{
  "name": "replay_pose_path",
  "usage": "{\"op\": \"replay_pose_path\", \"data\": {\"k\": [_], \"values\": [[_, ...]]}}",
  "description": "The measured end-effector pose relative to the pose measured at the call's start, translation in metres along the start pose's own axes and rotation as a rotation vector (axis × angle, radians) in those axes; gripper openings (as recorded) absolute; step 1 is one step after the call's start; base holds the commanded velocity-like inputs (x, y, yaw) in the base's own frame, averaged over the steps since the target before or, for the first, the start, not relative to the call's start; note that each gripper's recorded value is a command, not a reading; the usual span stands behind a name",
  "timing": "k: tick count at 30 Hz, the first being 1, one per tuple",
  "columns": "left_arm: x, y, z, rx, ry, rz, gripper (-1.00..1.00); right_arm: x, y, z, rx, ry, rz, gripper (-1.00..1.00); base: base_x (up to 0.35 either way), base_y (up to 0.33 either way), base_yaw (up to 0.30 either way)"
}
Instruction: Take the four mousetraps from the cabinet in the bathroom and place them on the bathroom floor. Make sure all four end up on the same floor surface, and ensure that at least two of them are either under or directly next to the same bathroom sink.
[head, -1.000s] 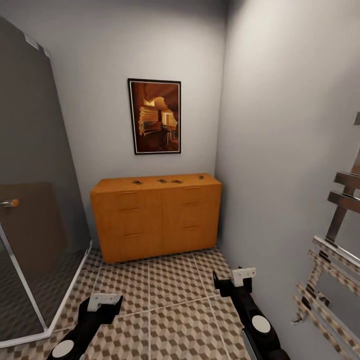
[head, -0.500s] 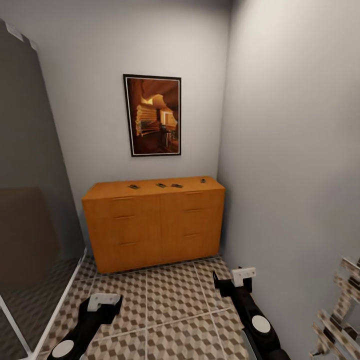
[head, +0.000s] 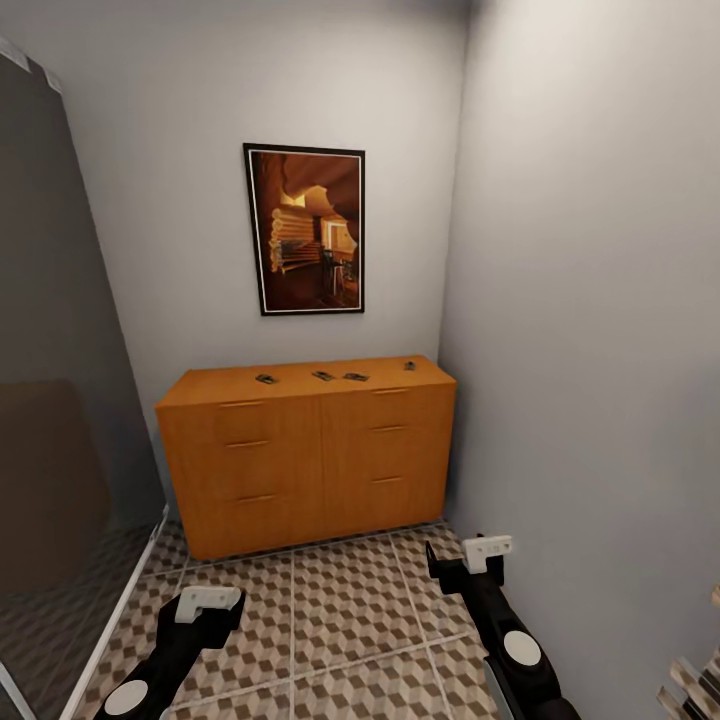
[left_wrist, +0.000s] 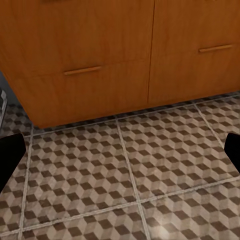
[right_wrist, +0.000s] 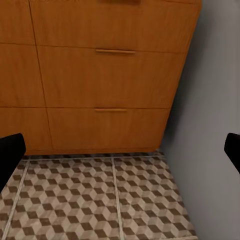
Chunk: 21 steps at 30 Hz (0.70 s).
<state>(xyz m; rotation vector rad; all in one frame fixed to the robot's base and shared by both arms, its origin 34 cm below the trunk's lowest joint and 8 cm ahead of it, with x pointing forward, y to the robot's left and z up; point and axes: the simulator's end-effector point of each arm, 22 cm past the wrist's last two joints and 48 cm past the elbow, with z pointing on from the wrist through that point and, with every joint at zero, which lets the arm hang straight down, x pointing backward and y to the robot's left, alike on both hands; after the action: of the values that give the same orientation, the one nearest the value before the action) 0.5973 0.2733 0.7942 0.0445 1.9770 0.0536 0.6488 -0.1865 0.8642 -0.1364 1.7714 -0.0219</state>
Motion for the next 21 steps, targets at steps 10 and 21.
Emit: {"op": "replay_pose_path", "data": {"k": [10,21], "values": [[-0.0003,0.0,0.0,0.0,-0.001,0.0,1.0,-0.0002,0.0,0.0001,0.0,-0.001,0.0,1.0,0.005,0.001,0.0],[-0.0004,0.0,0.0,0.0,-0.002,0.0,1.0,-0.0002,-0.0001,0.0,0.0,-0.001,-0.002,1.0,0.0,0.0,0.0]]}}
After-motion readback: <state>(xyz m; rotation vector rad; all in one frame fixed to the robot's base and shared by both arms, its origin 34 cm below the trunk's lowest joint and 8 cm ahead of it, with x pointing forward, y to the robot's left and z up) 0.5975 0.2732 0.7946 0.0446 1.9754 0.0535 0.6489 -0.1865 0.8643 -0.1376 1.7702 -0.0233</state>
